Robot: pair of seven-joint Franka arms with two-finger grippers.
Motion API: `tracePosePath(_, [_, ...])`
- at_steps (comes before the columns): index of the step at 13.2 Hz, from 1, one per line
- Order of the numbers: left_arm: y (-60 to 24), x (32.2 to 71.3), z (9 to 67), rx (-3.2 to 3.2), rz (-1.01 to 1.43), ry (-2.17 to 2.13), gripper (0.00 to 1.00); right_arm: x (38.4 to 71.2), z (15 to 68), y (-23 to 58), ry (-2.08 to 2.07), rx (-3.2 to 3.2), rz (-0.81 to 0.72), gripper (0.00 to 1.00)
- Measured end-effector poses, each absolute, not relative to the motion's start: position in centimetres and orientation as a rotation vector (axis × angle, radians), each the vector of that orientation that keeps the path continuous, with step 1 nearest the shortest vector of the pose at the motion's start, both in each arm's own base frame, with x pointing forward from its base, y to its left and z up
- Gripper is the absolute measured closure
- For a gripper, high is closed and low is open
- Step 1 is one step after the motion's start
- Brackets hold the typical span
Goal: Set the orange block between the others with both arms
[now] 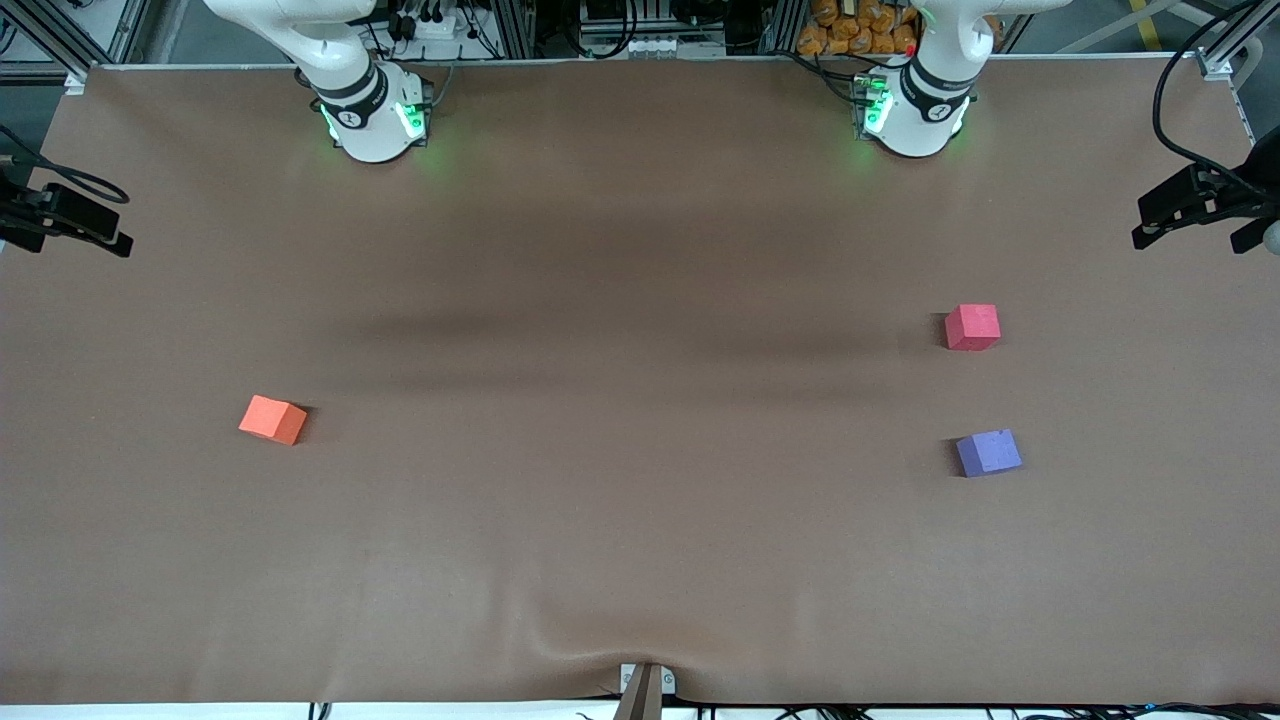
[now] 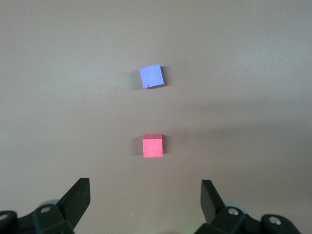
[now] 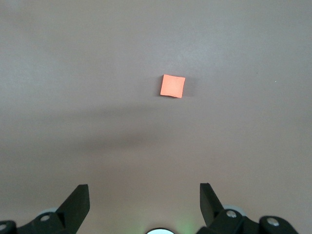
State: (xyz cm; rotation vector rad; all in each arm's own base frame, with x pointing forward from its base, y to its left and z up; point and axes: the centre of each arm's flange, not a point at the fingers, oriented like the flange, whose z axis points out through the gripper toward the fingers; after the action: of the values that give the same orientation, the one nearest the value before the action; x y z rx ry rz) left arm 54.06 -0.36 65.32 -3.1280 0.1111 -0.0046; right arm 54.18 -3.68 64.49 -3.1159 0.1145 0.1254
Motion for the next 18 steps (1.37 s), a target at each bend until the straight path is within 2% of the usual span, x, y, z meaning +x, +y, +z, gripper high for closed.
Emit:
tracePosePath(10, [-0.3, 54.5, 64.2, -3.11, 0.039, 0.084, 0.0, 54.3, 63.3, -3.5, 0.105, -3.114, 0.163, 0.0])
tracePosePath(18, [-0.3, 54.5, 63.3, -3.11, 0.075, 0.077, 0.0, 55.4, 60.4, -3.4, 0.103, -3.111, 0.246, 0.0])
